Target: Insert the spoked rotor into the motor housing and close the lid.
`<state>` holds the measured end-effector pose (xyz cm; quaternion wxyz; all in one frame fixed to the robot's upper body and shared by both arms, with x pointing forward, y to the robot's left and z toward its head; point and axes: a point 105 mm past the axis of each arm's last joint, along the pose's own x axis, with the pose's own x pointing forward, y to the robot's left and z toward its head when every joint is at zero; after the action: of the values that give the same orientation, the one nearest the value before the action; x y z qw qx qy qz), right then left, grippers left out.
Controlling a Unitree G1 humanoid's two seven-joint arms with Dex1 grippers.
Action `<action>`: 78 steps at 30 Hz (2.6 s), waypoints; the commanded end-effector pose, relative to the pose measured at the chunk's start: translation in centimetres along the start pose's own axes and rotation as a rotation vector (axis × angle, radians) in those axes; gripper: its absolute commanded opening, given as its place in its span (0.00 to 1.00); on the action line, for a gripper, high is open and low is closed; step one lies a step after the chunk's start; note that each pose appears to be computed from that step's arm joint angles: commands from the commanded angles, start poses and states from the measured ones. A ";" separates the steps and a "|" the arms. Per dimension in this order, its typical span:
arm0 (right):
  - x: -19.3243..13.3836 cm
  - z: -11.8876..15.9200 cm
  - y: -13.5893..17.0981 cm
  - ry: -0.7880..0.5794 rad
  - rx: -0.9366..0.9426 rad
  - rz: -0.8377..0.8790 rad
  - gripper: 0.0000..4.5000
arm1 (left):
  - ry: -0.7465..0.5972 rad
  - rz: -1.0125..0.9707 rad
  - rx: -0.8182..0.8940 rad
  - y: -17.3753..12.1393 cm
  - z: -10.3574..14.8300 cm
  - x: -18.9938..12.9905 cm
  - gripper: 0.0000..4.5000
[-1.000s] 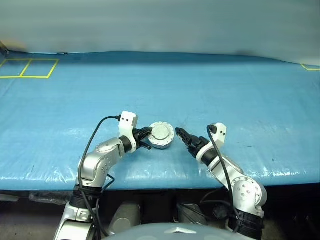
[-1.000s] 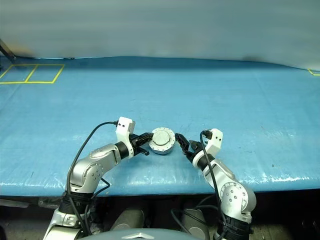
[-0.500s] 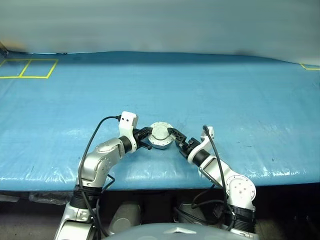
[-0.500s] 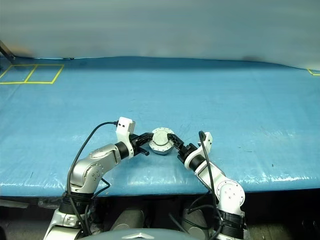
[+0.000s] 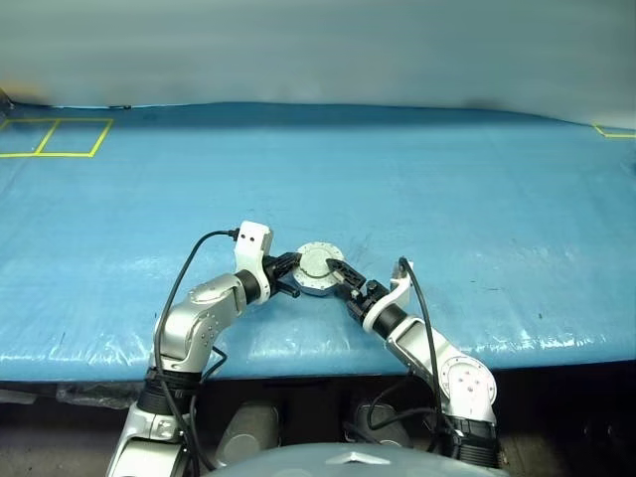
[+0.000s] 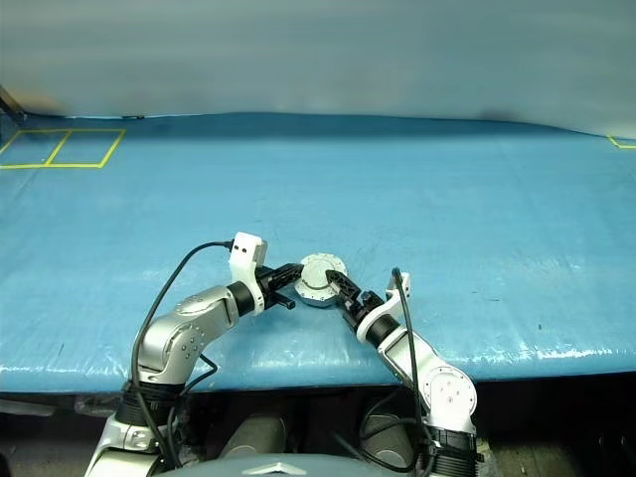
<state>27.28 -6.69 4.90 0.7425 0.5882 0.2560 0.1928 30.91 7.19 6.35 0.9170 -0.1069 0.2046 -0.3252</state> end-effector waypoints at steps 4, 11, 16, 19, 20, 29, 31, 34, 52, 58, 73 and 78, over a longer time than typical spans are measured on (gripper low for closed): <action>0.9 -2.4 2.6 0.048 0.086 0.123 0.38 | 0.090 -0.017 -0.030 -0.5 -2.4 0.4 0.00; 0.7 -2.9 1.8 0.077 0.064 0.085 0.38 | 0.091 -0.016 -0.036 -0.4 -2.5 0.4 0.00; 0.5 -3.3 1.9 0.103 0.050 0.090 0.38 | 0.088 -0.013 -0.041 -0.2 -2.4 0.4 0.00; 0.3 -3.7 1.8 0.135 0.035 0.095 0.38 | 0.088 -0.013 -0.041 -0.2 -2.3 0.5 0.00; 0.3 -3.7 1.8 0.138 0.034 0.094 0.38 | 0.089 -0.014 -0.040 -0.2 -2.3 0.5 0.00; 0.3 -4.4 0.9 0.201 -0.027 0.066 0.28 | 0.103 -0.020 -0.030 -0.3 -2.5 0.5 0.00; 0.3 -4.2 0.5 0.196 -0.035 0.050 0.26 | 0.107 -0.021 -0.026 -0.4 -2.6 0.5 0.00; 0.5 -4.0 0.6 0.170 -0.024 0.053 0.26 | 0.109 -0.021 -0.025 -0.4 -2.7 0.5 0.00; 0.4 -1.2 1.2 -0.047 0.027 0.091 0.26 | 0.062 -0.039 -0.055 -0.7 -2.0 0.1 0.00; 0.4 -0.7 2.3 -0.061 0.010 0.137 0.26 | -0.159 -0.078 -0.253 -0.3 1.5 -1.2 0.27; 0.4 0.6 7.8 -0.091 -0.032 0.321 0.26 | -0.381 -0.204 -1.000 -0.2 1.3 -3.7 1.00; 0.6 -1.6 10.0 0.002 -0.050 0.376 0.26 | -0.422 -0.354 -1.108 -1.9 2.5 -3.9 1.00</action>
<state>27.74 -4.59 10.27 0.7396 0.5913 0.1778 0.2678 28.55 10.42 8.89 0.7252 -0.6204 0.1555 -0.2551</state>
